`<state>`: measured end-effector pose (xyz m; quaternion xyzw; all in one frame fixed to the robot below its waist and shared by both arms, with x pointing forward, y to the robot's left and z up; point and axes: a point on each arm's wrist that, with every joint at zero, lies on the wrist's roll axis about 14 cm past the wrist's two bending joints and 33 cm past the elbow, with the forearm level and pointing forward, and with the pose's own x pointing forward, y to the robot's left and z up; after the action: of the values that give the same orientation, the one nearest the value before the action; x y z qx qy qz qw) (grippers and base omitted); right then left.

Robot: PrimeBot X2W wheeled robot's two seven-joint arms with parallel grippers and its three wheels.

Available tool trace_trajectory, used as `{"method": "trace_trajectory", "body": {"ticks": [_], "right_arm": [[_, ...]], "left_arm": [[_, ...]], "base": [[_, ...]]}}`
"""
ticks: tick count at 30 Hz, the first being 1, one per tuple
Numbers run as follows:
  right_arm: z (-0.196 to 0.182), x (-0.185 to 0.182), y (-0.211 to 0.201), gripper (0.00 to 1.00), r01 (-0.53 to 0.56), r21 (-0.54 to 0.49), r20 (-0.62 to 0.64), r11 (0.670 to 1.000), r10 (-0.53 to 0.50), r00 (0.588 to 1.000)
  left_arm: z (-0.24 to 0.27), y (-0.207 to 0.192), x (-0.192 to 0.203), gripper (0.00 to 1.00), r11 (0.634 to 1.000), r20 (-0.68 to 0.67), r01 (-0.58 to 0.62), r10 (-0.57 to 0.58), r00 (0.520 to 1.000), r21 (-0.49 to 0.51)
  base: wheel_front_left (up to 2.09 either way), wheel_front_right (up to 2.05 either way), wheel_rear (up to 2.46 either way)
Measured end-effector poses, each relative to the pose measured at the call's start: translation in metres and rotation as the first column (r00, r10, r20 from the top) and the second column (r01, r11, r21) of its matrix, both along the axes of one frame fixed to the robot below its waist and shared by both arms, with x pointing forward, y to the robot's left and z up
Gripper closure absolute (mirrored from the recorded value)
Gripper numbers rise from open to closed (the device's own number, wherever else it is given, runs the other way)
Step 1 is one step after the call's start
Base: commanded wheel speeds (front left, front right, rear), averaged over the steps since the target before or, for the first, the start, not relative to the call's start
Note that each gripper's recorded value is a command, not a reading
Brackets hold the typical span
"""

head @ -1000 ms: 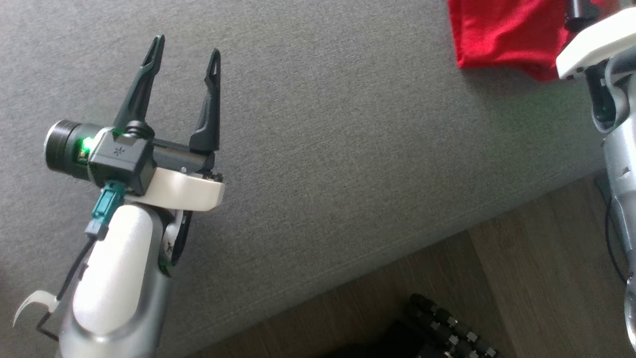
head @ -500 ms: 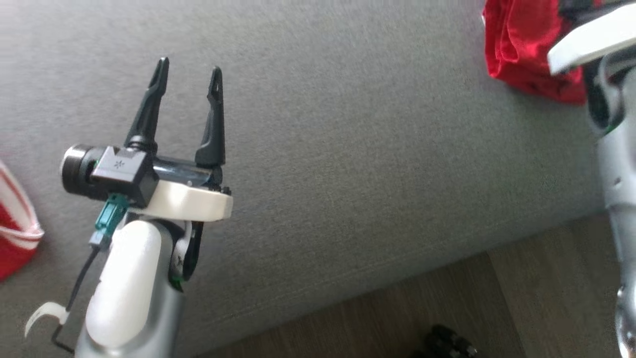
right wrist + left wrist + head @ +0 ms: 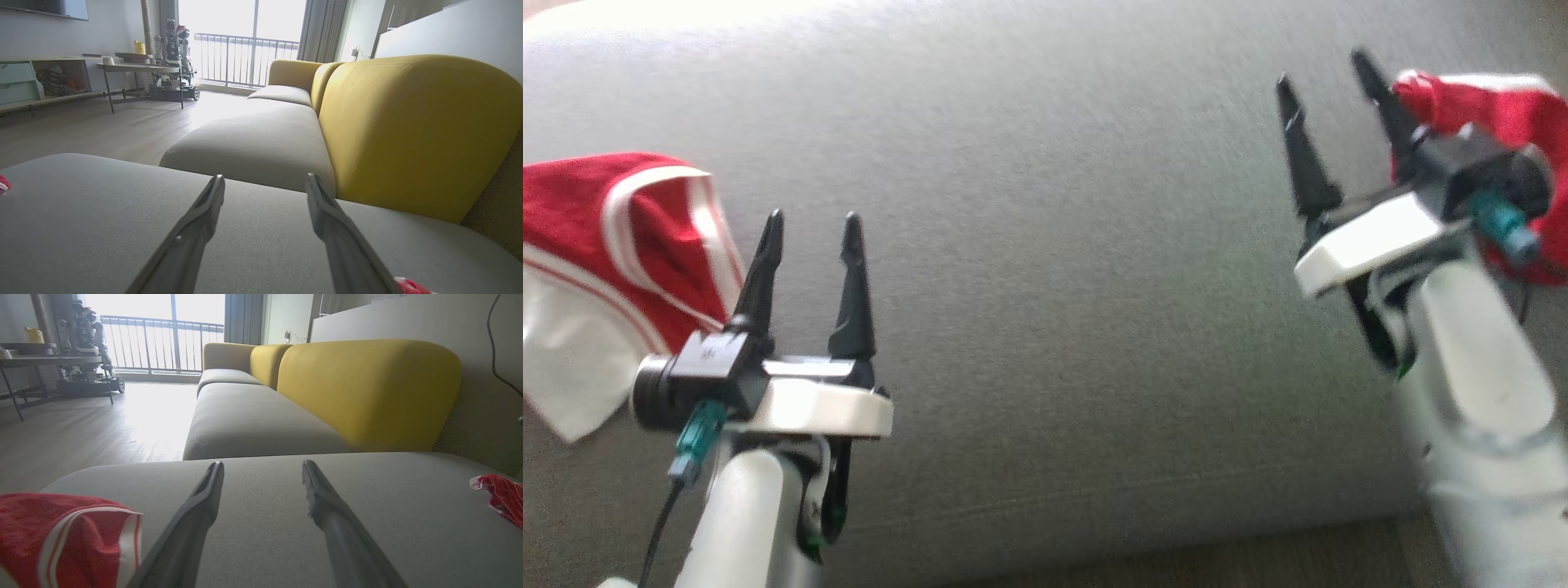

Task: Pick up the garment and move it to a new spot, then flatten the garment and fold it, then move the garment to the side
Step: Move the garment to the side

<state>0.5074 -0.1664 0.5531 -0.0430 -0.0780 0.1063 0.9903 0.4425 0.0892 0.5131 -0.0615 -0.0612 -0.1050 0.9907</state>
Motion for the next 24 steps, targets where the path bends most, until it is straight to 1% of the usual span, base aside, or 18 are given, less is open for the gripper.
{"method": "trace_trajectory", "body": {"ticks": [3, 6, 9, 12, 14, 16, 24], "right_arm": [[-0.005, -0.014, 0.023, 0.0, -0.043, 0.038, -0.012, 0.998, 0.044, 0.999], [-0.011, -0.03, 0.041, 0.0, -0.07, 0.087, -0.03, 0.994, 0.073, 0.997], [-0.021, -0.046, 0.053, 0.0, -0.09, 0.088, -0.052, 0.992, 0.095, 0.994], [-0.029, -0.06, 0.053, 0.0, -0.071, 0.11, -0.07, 0.991, 0.079, 0.994], [-0.041, -0.073, 0.047, 0.0, -0.036, 0.133, -0.104, 0.99, 0.05, 0.993], [-0.049, -0.081, 0.044, 0.0, -0.021, 0.119, -0.121, 0.993, 0.036, 0.992], [-0.048, -0.094, 0.036, 0.0, 0.005, 0.143, -0.115, 0.99, 0.011, 0.993]], "left_arm": [[0.004, 0.023, -0.016, 0.0, 0.997, 0.002, -0.071, 0.071, 0.997, 0.013], [0.008, 0.037, -0.033, 0.0, 0.993, 0.001, -0.115, 0.115, 0.993, 0.018], [0.01, 0.047, -0.048, 0.0, 0.989, 0.003, -0.147, 0.147, 0.989, 0.026], [0.01, 0.055, -0.061, 0.0, 0.984, -0.003, -0.175, 0.175, 0.985, 0.021], [0.005, 0.062, -0.074, 0.0, 0.98, -0.019, -0.199, 0.2, 0.98, 0.026], [0.0, 0.065, -0.08, 0.0, 0.977, -0.034, -0.209, 0.21, 0.977, 0.031], [-0.007, 0.07, -0.089, 0.0, 0.973, -0.059, -0.229, 0.23, 0.971, 0.03]], "base": [[0.0, 0.0, 0.0], [0.0, 0.0, 0.0], [0.0, 0.0, 0.0], [0.0, 0.0, 0.0], [0.0, 0.0, 0.0], [0.0, 0.0, 0.0], [0.0, 0.0, 0.0]]}}
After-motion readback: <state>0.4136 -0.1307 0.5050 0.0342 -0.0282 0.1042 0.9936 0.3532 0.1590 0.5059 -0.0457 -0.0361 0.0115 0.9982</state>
